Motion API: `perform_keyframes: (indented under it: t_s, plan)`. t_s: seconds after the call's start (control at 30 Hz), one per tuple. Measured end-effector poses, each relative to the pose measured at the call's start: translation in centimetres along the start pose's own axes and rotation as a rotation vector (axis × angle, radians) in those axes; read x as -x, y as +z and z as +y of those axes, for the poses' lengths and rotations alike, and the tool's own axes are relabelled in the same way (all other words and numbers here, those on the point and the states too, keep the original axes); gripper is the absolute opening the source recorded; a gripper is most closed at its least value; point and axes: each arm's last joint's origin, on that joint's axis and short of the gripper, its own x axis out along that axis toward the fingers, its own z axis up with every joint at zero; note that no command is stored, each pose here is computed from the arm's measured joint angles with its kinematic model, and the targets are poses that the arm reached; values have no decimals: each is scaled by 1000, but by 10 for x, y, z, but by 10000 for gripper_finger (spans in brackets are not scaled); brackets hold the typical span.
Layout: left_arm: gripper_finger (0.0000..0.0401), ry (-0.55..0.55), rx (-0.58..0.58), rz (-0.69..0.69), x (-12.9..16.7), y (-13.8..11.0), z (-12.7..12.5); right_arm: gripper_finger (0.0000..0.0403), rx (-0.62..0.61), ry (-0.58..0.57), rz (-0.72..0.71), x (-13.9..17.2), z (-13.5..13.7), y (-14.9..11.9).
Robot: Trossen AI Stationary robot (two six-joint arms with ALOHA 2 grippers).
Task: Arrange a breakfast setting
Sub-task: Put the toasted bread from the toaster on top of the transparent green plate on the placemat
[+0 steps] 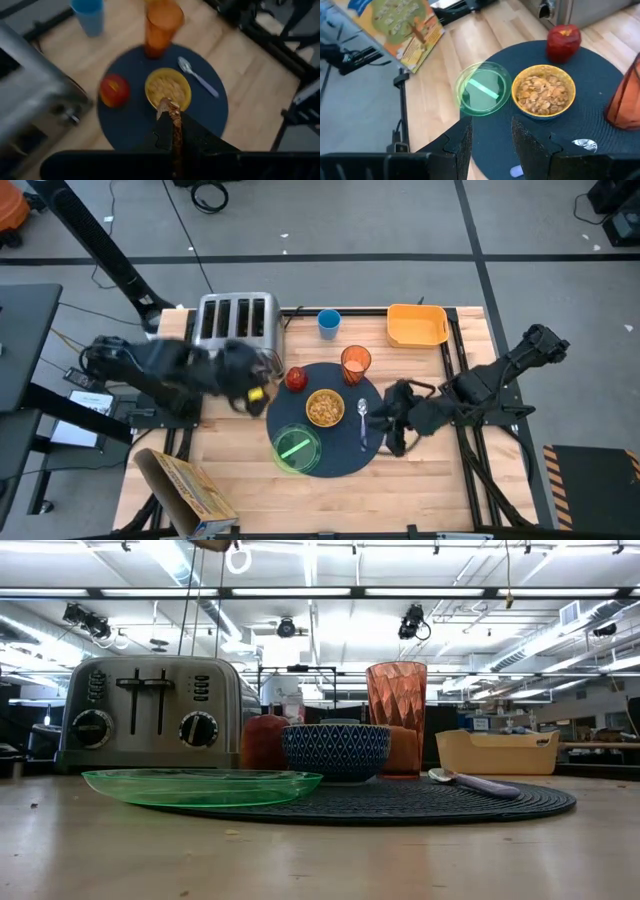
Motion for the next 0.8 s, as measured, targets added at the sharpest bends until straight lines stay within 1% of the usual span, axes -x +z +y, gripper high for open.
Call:
perform_keyframes:
  t_s: [0.1, 0.17, 0.27, 0.33, 0.4, 0.47, 0.6, 0.7, 0.8]
  plan:
    - [17, -14, -31, 0, -12, -28, -26, 144, 41, -3, -11, 5, 9, -10]
    - [17, -26, -73, 7, -23, -45, -45, 144, 60, 6, -18, 8, 16, -16]
    - [16, -17, -162, 21, -39, -68, -70, 144, 67, 81, -44, 15, 29, -23]
    - [16, -4, -224, 36, -49, -82, -84, 144, 79, 155, -68, 22, 40, -27]
    - [15, 2, -261, 46, -57, -95, -96, 144, 78, 212, -91, 28, 51, -32]
    - [15, 25, -299, 51, -67, -108, -105, 144, 82, 222, -89, 32, 60, -38]
    - [15, 92, -383, 40, -90, -131, -118, 144, 60, 213, -89, 37, 79, -39]
    - [15, 152, -484, 27, -112, -144, -125, 144, 52, 202, -82, 36, 94, -39]
    - [15, 207, -539, 38, -134, -154, -128, 144, 40, 200, -66, 32, 105, -42]
